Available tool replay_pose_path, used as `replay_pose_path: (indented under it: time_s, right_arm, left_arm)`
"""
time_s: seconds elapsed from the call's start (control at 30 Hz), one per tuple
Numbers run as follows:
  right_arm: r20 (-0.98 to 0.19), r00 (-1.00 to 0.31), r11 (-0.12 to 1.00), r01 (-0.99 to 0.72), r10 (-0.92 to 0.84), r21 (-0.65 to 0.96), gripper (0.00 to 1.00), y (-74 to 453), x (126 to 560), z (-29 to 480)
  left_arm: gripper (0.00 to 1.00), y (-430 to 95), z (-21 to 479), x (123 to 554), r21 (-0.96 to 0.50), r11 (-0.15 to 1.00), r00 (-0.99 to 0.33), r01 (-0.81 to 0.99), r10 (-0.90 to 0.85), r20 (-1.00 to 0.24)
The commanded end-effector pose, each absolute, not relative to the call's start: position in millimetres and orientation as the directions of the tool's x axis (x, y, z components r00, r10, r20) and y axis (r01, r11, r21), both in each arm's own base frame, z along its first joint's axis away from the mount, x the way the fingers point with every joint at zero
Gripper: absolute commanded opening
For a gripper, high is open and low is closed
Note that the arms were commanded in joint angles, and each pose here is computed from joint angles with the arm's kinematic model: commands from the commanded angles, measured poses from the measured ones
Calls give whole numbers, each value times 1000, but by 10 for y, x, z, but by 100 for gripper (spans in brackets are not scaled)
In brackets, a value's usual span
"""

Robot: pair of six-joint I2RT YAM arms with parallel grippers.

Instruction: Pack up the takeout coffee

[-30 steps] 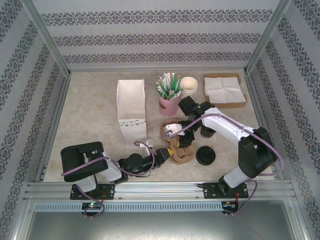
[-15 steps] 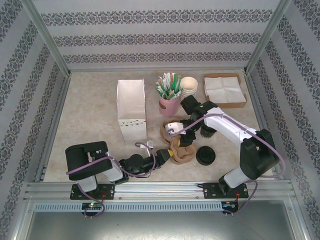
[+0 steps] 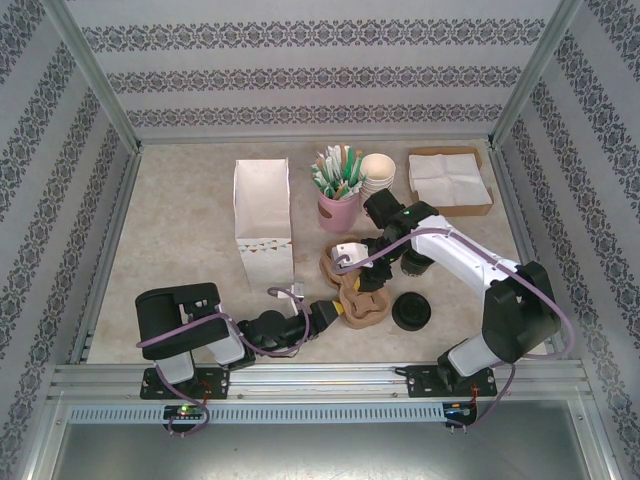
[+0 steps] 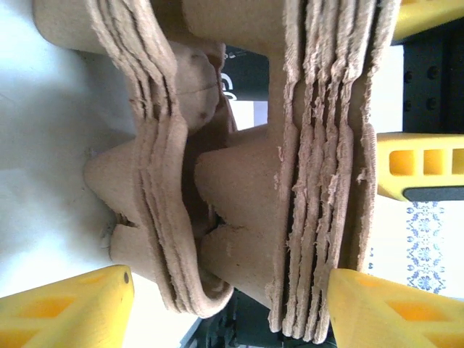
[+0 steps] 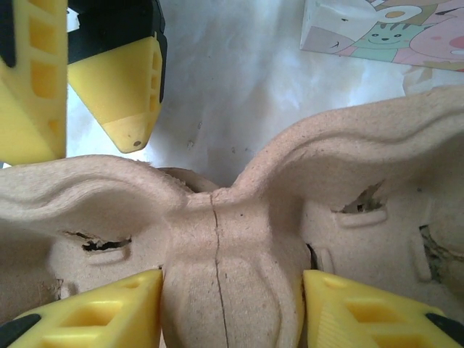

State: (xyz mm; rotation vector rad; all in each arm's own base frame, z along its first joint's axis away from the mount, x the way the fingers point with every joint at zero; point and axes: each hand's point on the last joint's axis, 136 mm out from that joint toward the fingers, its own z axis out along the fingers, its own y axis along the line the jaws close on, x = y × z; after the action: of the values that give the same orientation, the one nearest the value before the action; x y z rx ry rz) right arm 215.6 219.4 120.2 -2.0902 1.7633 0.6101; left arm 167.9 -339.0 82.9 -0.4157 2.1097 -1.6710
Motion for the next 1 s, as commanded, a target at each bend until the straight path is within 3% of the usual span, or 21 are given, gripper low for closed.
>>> replay_pose_path:
  time_s: [0.0,0.4,0.97]
  right_arm:
    - [-600,107,-190,-979,-793,76,50,2257,1937,1373]
    - [-600,107,-197,-977,-793,86,45,2271,1910,1356]
    - [-621,72,-164,-982,-780,91,46,2266,1959,1325]
  left_arm:
    - [71,-3308,725,1703,-964,265,-850,6,-506,-144]
    - [71,-3305,820,1705,-970,243,-847,20,-511,-146]
    - [74,-3216,1268,1727,-989,131,-836,68,-533,-128]
